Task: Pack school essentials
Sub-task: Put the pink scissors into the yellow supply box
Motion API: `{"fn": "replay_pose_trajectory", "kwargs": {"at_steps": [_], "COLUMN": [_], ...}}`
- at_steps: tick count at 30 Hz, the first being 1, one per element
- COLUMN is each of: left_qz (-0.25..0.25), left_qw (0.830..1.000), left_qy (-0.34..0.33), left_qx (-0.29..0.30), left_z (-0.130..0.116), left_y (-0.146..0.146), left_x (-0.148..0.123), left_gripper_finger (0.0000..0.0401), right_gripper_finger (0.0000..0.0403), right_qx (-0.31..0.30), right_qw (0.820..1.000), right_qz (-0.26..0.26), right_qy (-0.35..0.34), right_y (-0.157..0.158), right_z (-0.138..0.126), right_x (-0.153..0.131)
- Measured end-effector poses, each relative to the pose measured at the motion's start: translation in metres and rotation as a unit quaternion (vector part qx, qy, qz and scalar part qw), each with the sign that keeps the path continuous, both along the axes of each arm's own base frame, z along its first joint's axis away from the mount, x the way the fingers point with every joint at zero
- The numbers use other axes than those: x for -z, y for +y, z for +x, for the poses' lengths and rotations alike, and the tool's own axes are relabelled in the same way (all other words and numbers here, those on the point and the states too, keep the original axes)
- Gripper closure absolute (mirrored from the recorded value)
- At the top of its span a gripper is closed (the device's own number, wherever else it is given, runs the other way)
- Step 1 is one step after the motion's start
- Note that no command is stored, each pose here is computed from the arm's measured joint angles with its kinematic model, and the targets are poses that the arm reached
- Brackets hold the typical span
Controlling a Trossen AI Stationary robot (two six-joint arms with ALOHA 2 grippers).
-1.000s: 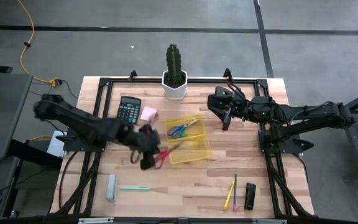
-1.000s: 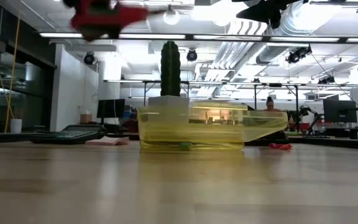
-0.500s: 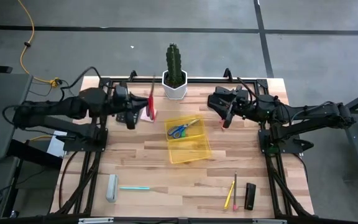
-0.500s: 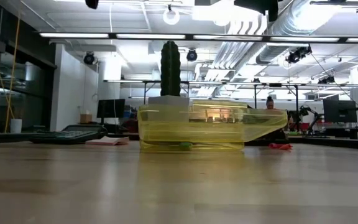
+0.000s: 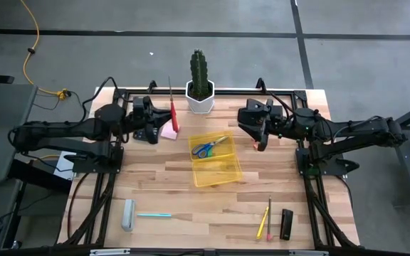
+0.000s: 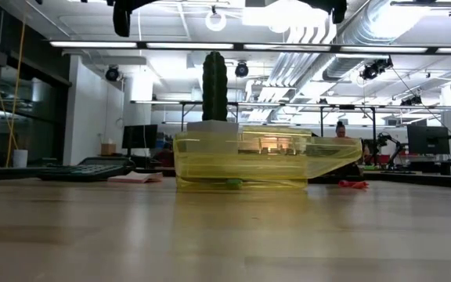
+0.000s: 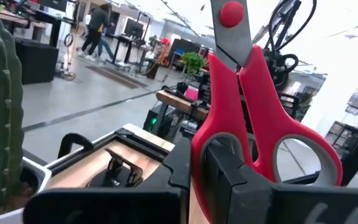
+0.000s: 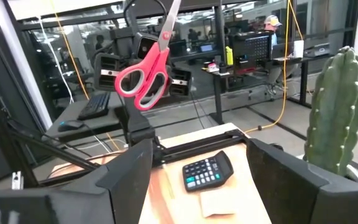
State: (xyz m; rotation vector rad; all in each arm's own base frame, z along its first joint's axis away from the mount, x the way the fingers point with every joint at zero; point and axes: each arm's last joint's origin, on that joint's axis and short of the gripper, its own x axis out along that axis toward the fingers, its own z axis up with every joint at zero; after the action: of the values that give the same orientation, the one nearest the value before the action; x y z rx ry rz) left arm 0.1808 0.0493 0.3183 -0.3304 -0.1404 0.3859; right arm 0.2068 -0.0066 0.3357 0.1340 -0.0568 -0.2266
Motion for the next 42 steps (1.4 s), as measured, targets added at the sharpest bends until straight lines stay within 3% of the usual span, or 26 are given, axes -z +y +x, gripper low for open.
{"fn": "replay_pose_trajectory", "kwargs": {"at_steps": [18,23,29,36,39,42], "left_qz": [-0.007,-0.028,-0.03,-0.05,-0.055,-0.049], "left_qw": [1.0,0.99,0.954,0.883,0.847,0.825], "left_qy": [0.03,0.137,0.298,0.466,0.528,0.561], "left_qx": [-0.003,-0.013,-0.007,0.007,0.018,0.039], "left_z": [0.012,0.035,0.088,0.144,0.157,0.165], "left_y": [0.003,0.009,0.027,0.057,0.065,0.068], "left_x": [0.01,0.017,0.033,0.084,0.111,0.129], "left_gripper_finger": [0.0396,0.0396,0.0396,0.0396,0.0396,0.0396], "right_gripper_finger": [0.0149,0.0149,0.0149,0.0149,0.0149,0.0149], "right_qx": [0.0,0.009,0.017,0.017,0.017,0.017], "right_qw": [1.0,1.0,1.0,1.0,1.0,1.0], "right_qz": [-0.013,-0.012,-0.012,-0.012,-0.012,-0.012], "right_qy": [0.003,0.004,0.004,0.004,0.005,0.007], "right_y": [0.0,0.0,-0.001,-0.001,-0.001,-0.001], "right_z": [0.0,0.0,0.0,0.0,0.0,0.0], "right_x": [0.0,0.0,0.0,0.0,0.0,0.001]}}
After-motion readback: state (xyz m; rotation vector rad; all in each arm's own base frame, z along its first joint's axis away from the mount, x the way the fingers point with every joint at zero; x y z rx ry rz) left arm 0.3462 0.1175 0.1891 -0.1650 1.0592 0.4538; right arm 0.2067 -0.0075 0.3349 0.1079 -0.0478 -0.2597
